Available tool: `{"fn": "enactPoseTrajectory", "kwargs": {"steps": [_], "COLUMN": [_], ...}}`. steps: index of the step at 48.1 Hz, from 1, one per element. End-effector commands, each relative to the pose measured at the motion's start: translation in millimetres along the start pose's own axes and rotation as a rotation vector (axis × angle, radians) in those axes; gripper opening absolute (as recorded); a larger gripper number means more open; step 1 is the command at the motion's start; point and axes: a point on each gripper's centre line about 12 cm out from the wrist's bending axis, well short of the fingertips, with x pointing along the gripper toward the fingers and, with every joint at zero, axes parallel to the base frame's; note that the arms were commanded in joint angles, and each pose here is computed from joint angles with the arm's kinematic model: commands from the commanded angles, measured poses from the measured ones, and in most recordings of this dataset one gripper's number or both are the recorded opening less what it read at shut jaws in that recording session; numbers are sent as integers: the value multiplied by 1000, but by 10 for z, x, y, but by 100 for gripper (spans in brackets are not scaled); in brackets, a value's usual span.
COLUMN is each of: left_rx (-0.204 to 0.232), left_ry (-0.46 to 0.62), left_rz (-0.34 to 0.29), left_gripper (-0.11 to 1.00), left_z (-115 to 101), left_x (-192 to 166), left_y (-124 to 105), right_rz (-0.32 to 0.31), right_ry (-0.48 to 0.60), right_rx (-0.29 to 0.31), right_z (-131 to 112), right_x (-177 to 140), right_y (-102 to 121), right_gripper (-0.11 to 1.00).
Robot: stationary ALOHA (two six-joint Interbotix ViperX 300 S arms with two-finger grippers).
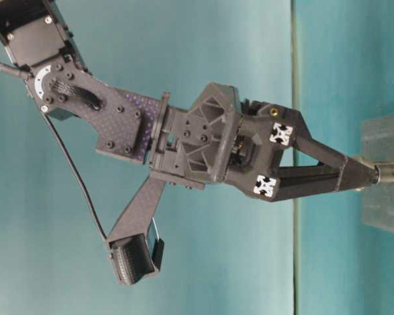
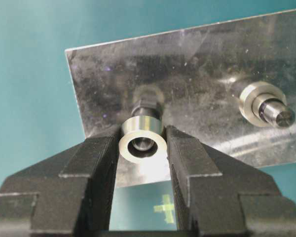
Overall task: Insert the washer onto the shaft.
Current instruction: 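Lower the washer down the shaft and open the right gripper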
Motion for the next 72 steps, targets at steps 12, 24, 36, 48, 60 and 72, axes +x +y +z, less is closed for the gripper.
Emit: {"fn": "enactPoseTrajectory", "kwargs": {"steps": [12,24,36,48,60,72], "left_rx": [5,2,2,4,4,6], "left_ry": [-23,-27,-30,-27,-31,-33], "left_rz": [-6,-7,-8,-11,-13,-13], "left_gripper": [0,0,0,0,0,0], "left_z": [89,96,104,95,105,108], "left_x": [-6,-13,-17,-17,-21,-24], "left_y": [-19,-20,-25,-31,-35,-35], "right_rz": [7,0,4,18,-13,19], "right_ry": [-36,5,15,8,5,4], "right_rx": [-11,-10,-13,-29,17,-20], "right_z": [131,145,158,165,228,207], "right_x": [-124,-90,-55,-62,-58,-85], "right_y": [34,30,73,177,-105,173], "right_gripper": [33,34,73,71,70,70]}}
